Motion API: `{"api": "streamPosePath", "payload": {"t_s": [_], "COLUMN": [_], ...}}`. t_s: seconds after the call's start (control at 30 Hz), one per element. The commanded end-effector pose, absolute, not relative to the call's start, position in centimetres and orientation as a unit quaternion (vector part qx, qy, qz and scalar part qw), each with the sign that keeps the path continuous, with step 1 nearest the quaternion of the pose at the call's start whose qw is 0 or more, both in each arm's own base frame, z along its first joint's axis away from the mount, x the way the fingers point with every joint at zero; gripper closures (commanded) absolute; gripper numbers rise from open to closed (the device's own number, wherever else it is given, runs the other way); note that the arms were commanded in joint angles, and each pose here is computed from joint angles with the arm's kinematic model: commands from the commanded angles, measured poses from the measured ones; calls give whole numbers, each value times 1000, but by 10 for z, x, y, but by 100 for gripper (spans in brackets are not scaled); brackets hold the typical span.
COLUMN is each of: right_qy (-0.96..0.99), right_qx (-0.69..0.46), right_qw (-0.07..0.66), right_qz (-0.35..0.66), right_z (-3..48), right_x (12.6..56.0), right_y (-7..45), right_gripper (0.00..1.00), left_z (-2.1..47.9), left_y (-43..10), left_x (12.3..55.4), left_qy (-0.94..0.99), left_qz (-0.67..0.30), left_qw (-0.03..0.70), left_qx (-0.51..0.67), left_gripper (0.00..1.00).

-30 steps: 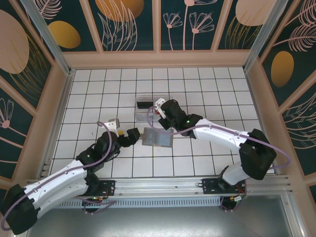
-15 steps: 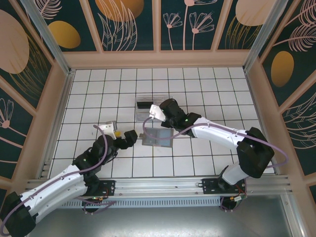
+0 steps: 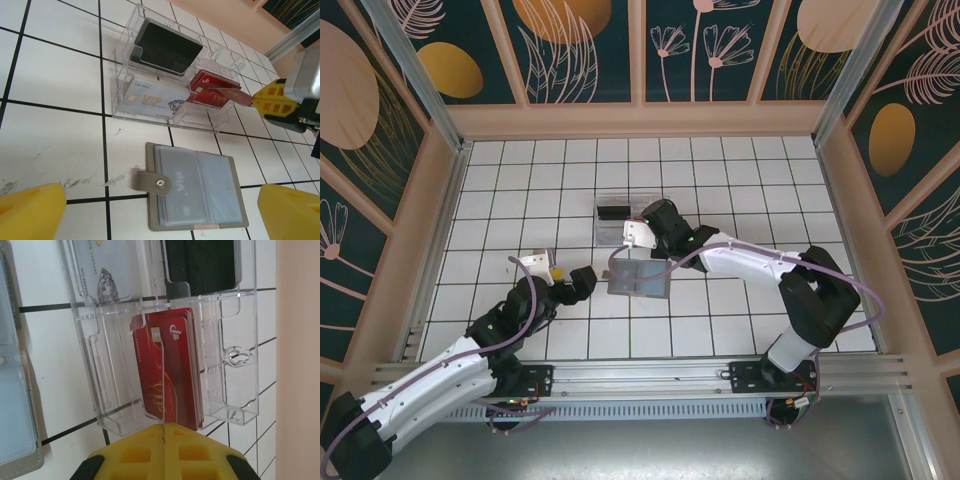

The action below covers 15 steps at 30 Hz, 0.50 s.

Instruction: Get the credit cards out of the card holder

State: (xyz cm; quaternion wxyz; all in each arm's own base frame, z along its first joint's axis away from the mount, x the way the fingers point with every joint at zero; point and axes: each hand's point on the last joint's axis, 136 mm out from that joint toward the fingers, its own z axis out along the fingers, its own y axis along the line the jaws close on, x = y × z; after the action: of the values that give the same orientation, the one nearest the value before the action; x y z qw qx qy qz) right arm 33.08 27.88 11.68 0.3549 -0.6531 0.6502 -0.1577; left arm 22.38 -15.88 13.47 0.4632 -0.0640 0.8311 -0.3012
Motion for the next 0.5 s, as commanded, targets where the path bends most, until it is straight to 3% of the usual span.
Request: {"api": "streamPosePath", "payload": {"t_s": [0.0,0.47], "right_qy": [641,639], "right_qx": [-650,-651], "right_qw": [375,380], "right_qz": [-159,-152], "right_z": [130,129], "right_x": [342,349], "right_y": [290,293], "right_gripper": [100,100], "left_z": [131,130], "left_y": [-153,-151], "left_x": [225,226], "left_qy": [832,832], "left_qz": [-287,-282], "left_qw": [470,472], "left_qx": [-65,-70], "left_gripper": [1,1]}}
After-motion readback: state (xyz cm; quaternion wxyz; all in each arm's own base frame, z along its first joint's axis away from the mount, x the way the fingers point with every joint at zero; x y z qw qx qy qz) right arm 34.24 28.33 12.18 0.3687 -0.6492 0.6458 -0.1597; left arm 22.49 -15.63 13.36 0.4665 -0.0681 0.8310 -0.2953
